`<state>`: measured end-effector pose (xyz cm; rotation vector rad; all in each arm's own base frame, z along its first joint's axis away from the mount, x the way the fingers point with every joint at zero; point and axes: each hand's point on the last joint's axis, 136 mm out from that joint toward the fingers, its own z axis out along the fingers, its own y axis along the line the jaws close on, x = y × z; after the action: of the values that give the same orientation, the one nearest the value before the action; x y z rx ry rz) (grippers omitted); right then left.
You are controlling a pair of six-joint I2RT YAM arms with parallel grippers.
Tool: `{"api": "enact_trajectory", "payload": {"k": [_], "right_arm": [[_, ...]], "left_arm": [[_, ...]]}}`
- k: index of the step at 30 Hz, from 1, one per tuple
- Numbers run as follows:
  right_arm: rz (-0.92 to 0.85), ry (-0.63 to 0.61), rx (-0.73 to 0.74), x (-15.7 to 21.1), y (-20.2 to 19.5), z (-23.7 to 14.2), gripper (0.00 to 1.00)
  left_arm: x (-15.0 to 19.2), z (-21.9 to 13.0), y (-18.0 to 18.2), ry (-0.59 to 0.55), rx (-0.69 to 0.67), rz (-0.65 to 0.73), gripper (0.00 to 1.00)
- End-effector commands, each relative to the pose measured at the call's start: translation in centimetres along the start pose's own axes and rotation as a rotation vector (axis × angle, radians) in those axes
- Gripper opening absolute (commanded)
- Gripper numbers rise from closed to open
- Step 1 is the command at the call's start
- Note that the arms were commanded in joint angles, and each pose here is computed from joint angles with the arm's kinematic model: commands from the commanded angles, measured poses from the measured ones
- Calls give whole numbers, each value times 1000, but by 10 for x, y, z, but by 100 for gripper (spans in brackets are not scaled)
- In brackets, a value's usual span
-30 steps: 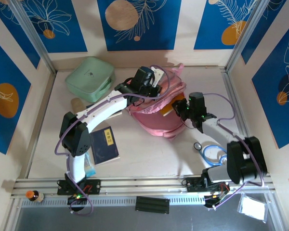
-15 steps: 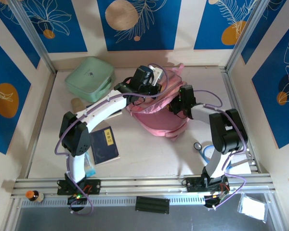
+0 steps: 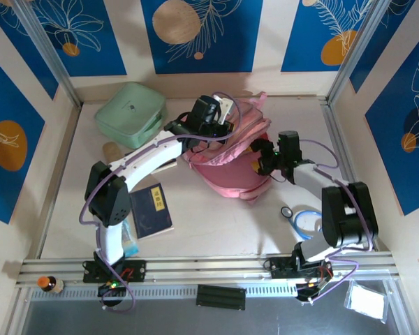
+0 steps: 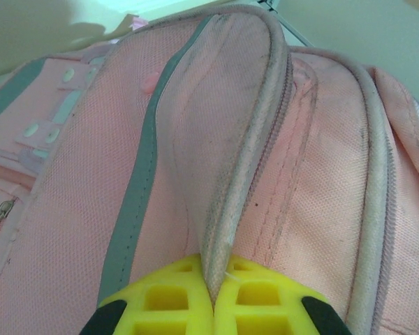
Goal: Pack books, pencil case, and school supplies into a backpack
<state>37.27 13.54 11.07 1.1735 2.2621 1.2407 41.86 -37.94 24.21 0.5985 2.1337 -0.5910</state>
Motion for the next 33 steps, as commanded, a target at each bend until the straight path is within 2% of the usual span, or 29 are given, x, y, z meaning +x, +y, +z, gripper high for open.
{"api": "enact_trajectory", "payload": {"k": [1, 6, 7, 10, 13, 17, 20, 27, 33], "right_arm": [[27, -4, 59, 8, -26, -22, 72], [-2, -177, 91, -9, -41, -72, 71], [-24, -228, 101, -13, -41, -83, 71], [-101, -358, 130, -24, -38, -113, 74], [-189, -393, 114, -26, -24, -126, 75], [-294, -337, 106, -20, -4, -122, 75], [-380, -276, 107, -9, 11, -109, 75], [-581, -117, 132, 33, 39, -67, 75], [-761, 30, 162, 78, 58, -29, 75]], "left_arm": [[-32, -11, -1, -117, 35, -19, 0], [2, 18, 0, -16, 64, -46, 0], [10, 24, -1, 8, 79, -51, 3], [32, 36, 1, 74, 82, -64, 38], [42, 34, 10, 93, 38, -74, 57], [48, 15, 17, 83, 16, -104, 75], [58, -5, 32, 88, -35, -139, 83], [104, -62, 81, 113, -174, -287, 93], [151, -110, 116, 179, -312, -421, 95]]}}
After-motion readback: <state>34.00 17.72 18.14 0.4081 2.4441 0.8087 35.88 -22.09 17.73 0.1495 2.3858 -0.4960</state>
